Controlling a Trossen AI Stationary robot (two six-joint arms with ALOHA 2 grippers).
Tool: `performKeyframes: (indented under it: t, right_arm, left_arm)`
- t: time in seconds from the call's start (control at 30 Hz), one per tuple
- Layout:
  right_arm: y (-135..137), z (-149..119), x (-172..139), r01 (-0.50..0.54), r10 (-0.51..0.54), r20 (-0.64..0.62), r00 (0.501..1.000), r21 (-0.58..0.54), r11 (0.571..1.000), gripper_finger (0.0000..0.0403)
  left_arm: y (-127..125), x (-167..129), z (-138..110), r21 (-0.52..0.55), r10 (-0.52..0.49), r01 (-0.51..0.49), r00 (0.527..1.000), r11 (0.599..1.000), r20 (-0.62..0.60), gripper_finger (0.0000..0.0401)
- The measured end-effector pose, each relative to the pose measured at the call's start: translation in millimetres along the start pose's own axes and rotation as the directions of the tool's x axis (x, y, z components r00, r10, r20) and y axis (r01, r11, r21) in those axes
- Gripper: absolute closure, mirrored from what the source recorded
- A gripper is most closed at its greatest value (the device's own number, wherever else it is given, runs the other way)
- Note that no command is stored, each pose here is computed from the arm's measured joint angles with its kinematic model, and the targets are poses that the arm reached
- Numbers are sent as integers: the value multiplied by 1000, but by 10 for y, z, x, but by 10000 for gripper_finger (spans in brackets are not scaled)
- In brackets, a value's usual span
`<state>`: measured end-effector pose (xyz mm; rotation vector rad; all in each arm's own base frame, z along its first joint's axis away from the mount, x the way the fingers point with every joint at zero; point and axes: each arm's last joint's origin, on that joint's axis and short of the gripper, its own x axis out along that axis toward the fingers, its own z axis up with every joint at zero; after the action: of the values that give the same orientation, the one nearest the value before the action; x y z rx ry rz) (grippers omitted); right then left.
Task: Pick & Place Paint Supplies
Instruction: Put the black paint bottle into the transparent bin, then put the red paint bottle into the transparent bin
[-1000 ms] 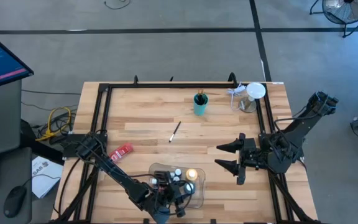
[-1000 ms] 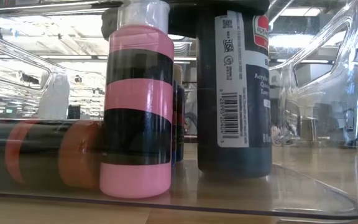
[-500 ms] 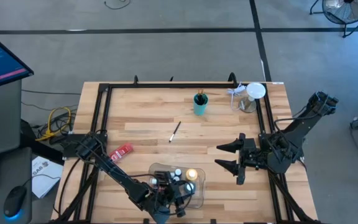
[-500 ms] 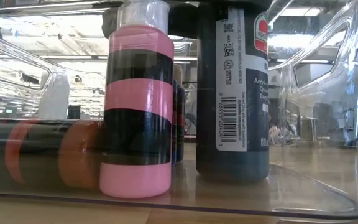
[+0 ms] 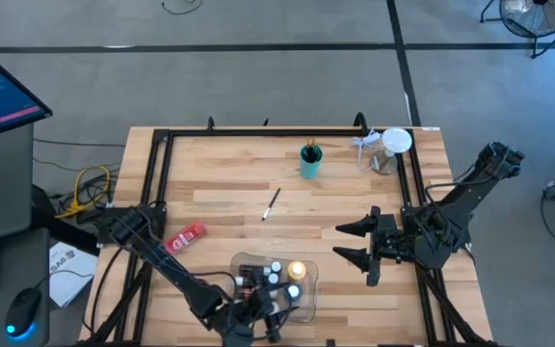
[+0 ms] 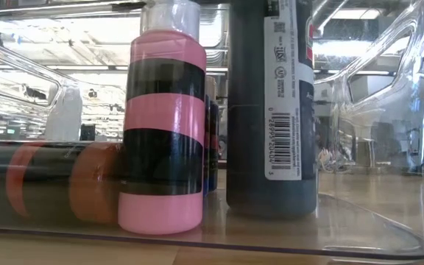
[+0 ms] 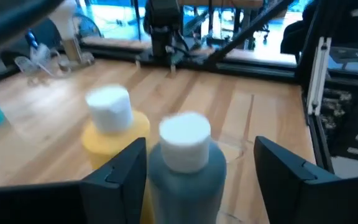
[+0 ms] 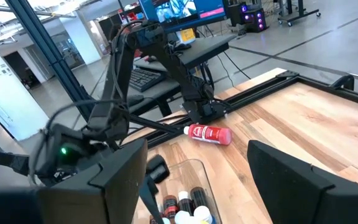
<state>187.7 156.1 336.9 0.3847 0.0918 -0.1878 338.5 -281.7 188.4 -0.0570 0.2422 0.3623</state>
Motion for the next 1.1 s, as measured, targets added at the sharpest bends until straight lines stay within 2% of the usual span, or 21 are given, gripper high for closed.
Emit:
performKeyframes:
  t: [0.3,0.5,0.67,0.8,0.93,1.1]
  right_arm:
    - [0,0,0,0,0,0,1000,27,1000,132]
    - [-2,-4,0,1,-1,-3,1000,93,996,132]
    - [1,-8,-4,-4,6,-8,1000,169,986,132]
    - [11,-9,-1,-29,36,-24,999,227,973,132]
    - [11,-4,18,-57,74,-45,996,299,952,132]
    - [15,30,55,-104,129,-51,990,346,933,132]
  left_arm:
    - [78,-195,374,30,6,-8,999,1000,54,210]
    - [239,-390,821,51,-12,7,995,999,102,217]
    - [500,-586,1287,53,-13,5,988,999,156,224]
    - [752,-719,1564,36,0,-6,986,999,169,231]
    - [986,-808,1732,23,18,-22,987,1000,159,238]
    - [1255,-830,1812,-21,12,-10,995,1000,96,245]
